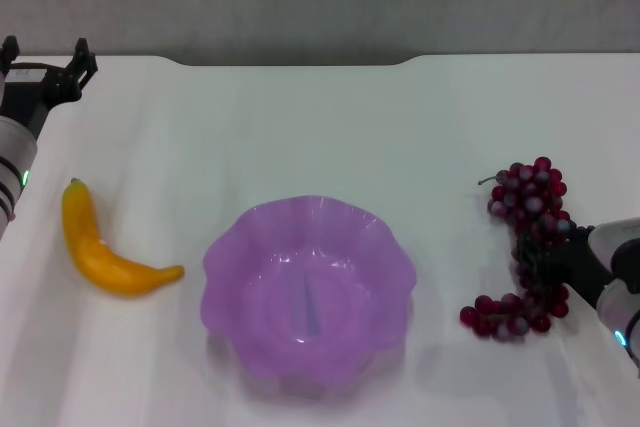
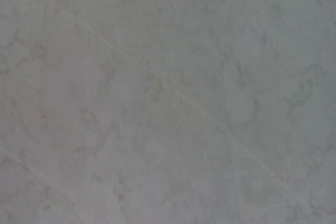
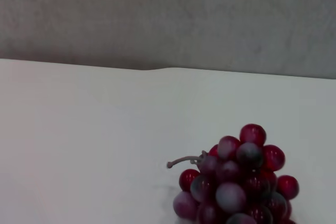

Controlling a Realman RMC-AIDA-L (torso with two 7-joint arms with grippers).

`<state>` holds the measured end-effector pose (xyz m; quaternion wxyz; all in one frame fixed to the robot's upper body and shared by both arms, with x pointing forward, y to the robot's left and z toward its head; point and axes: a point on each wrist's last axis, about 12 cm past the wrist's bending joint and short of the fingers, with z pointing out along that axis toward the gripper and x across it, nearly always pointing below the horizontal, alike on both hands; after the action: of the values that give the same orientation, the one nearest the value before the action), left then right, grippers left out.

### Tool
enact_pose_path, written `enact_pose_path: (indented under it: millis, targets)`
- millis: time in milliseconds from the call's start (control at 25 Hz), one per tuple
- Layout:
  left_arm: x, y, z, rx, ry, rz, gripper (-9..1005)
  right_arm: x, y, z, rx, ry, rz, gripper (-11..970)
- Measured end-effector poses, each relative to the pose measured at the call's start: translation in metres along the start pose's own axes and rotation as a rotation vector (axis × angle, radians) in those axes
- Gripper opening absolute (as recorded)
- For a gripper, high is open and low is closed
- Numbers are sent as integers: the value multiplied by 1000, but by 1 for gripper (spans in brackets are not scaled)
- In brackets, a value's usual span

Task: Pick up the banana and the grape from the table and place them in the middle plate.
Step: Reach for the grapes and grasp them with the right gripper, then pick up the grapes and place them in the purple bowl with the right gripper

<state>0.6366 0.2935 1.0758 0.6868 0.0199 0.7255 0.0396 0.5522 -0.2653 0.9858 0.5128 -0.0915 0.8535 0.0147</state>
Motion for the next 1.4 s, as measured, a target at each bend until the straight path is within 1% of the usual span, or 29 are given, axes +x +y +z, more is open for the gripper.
enact_pose_path:
  millis: [160,360,600,800,1160,1400]
  targets:
    - [0,0,0,0,-2,0,903,2,-3,0,10,7,1,622]
    - [-1,0,0,1,-5,0,903,2,-4,0,10,3,-14,565]
    - [-1,-1,0,1,-4,0,903,0,1,-1,-11,-17,-38,506]
    - [-2,-2,1,3,-5,0,903,-2,2,0,-13,-31,-37,461]
    - [-4,-3,3,8,-10,0,902,-8,2,2,-17,-59,-55,413]
    - [-4,-3,3,4,-14,-3,899,-10,7,1,-35,-85,-72,367]
